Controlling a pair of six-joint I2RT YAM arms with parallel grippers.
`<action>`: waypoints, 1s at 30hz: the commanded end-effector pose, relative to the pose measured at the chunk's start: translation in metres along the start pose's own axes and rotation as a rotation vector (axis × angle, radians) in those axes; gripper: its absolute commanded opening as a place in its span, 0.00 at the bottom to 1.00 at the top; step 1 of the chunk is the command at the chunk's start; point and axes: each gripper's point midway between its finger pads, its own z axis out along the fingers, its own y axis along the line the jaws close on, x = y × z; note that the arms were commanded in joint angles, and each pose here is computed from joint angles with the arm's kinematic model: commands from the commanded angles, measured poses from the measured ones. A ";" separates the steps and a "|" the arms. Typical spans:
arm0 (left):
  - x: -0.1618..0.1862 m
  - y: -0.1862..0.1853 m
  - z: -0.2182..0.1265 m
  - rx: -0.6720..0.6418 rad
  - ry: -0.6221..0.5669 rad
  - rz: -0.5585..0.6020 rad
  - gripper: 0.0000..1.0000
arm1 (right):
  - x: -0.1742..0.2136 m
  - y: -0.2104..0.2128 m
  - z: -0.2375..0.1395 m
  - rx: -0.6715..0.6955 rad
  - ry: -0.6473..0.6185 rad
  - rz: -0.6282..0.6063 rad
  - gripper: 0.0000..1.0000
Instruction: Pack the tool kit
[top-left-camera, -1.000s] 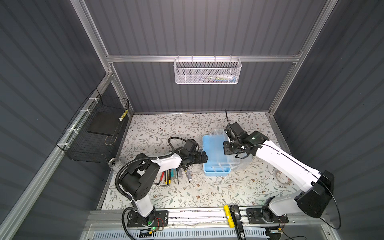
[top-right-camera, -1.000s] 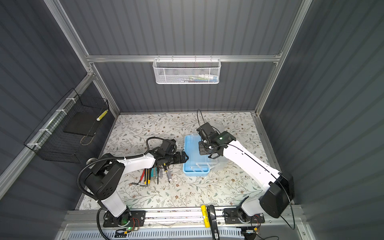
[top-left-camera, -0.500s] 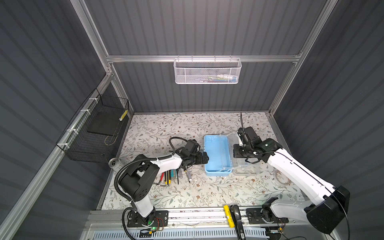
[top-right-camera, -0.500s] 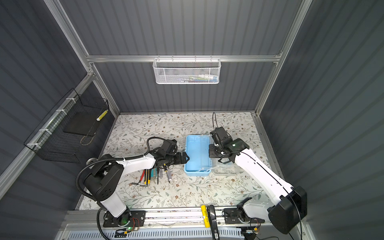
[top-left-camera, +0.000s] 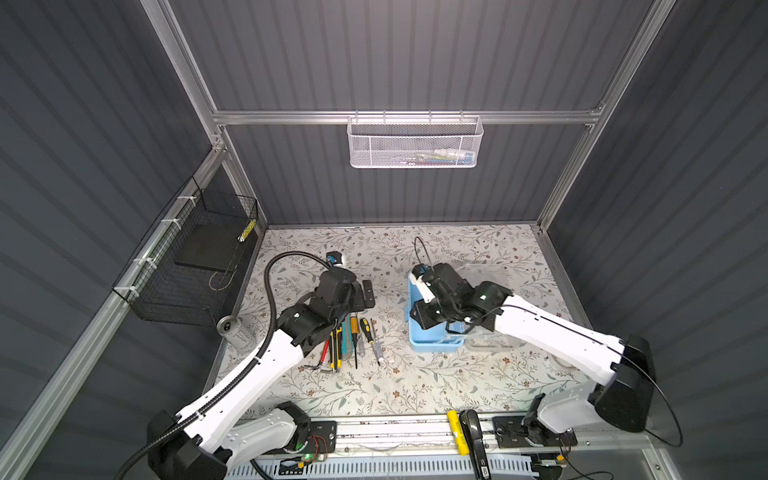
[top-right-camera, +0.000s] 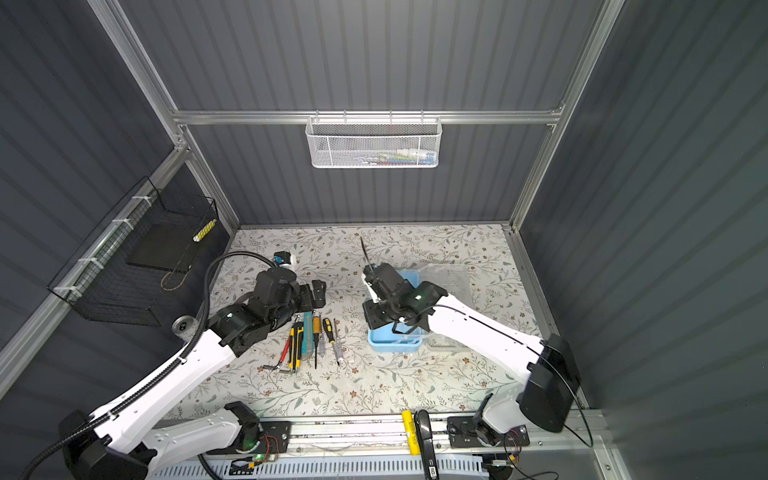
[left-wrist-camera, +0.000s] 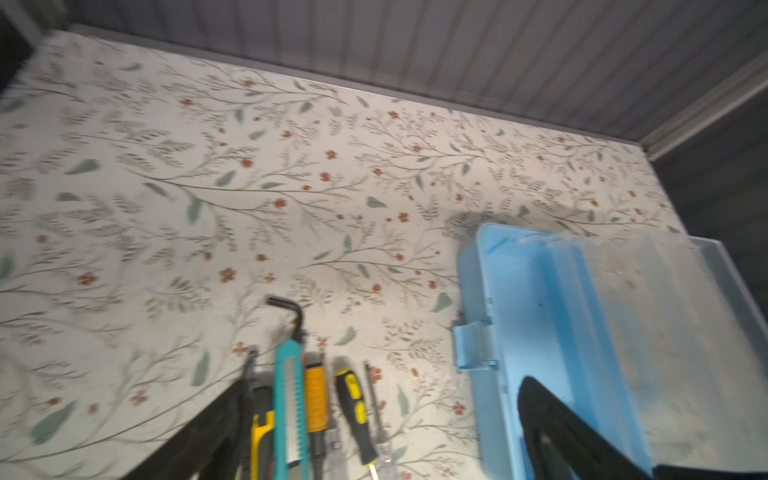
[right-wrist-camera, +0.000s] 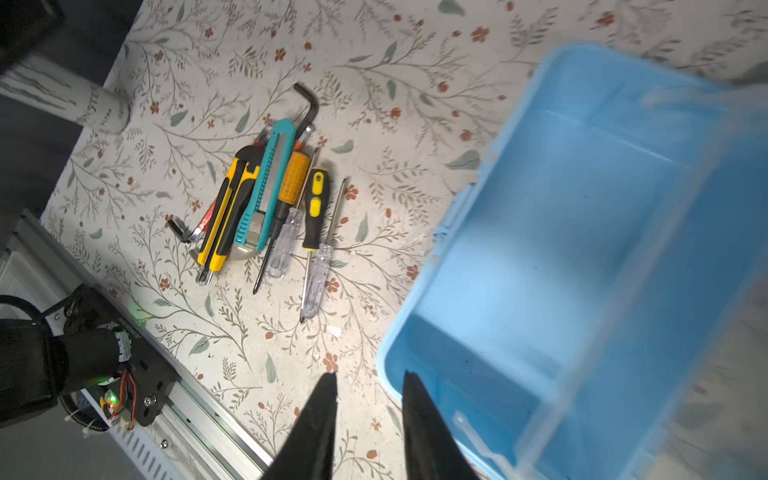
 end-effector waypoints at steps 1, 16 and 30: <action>0.036 0.052 -0.006 -0.203 0.058 0.126 0.99 | 0.004 0.029 0.024 -0.032 0.021 -0.063 0.34; 0.064 0.101 -0.009 -0.350 -0.043 0.085 1.00 | 0.043 0.049 0.119 0.080 0.168 -0.133 0.38; 0.068 0.098 -0.009 -0.319 -0.041 0.081 0.99 | 0.048 0.034 0.150 0.182 0.232 -0.144 0.38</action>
